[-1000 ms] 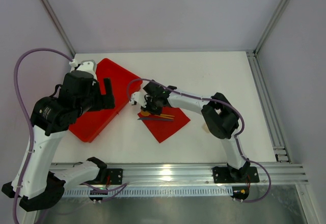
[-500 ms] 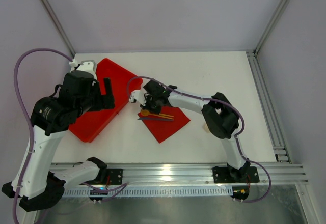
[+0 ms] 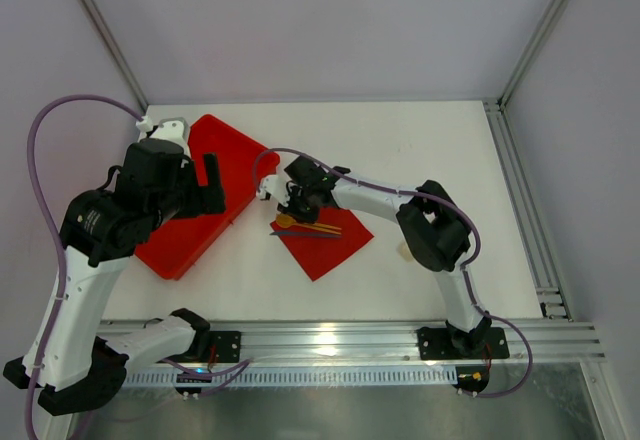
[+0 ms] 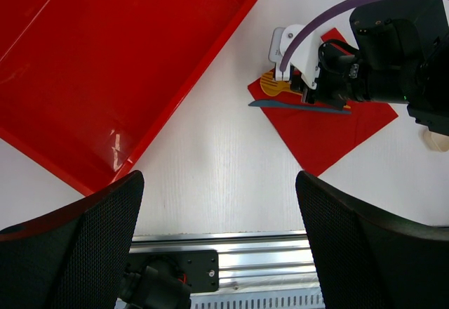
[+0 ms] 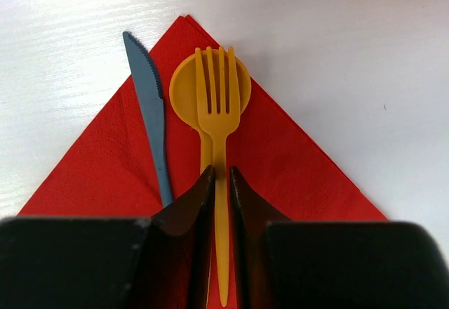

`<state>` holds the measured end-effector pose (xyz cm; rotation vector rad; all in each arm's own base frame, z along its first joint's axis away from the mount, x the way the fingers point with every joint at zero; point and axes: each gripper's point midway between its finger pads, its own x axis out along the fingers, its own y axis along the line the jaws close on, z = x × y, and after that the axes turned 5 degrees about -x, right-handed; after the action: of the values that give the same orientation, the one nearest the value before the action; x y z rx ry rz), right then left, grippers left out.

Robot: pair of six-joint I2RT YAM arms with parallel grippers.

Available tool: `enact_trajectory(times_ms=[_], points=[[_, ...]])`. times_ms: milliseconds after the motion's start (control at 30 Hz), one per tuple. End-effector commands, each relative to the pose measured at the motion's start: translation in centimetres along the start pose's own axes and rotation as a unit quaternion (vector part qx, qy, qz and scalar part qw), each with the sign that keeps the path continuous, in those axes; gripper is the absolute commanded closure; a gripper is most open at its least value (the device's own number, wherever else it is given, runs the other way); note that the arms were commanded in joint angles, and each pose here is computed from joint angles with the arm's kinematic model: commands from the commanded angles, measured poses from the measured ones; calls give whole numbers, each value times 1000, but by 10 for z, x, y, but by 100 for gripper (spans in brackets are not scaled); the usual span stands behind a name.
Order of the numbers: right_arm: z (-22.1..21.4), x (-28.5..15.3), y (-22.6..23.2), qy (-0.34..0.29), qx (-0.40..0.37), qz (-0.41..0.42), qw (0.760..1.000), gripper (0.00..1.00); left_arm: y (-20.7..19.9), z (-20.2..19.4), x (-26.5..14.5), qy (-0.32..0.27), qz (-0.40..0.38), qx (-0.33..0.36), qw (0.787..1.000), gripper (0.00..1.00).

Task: Place the utensils on the paper napkin and roll it up
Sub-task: Adjust the utensils on the napkin.

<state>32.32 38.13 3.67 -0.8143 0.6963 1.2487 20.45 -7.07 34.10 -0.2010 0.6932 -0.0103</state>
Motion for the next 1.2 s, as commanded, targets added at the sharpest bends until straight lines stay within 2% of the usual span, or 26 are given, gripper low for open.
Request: enact_trajectory(times_ms=[0, 400, 800, 1067, 1167], points=[[18, -8, -8, -28, -3, -10, 1000, 83, 6, -2, -5, 5, 8, 4, 1000, 9], [12, 1, -5, -22, 2, -1, 1000, 84, 7, -4, -4, 7, 10, 4, 1000, 9], [11, 4, -1, -24, 3, 6, 1000, 94, 6, -4, -4, 8, 10, 1, 1000, 9], [11, 2, -2, -24, 4, 4, 1000, 94, 5, -4, -4, 9, 9, -1, 1000, 9], [15, -5, -4, -32, 11, -6, 999, 91, 4, -3, -3, 8, 7, -1, 1000, 10]])
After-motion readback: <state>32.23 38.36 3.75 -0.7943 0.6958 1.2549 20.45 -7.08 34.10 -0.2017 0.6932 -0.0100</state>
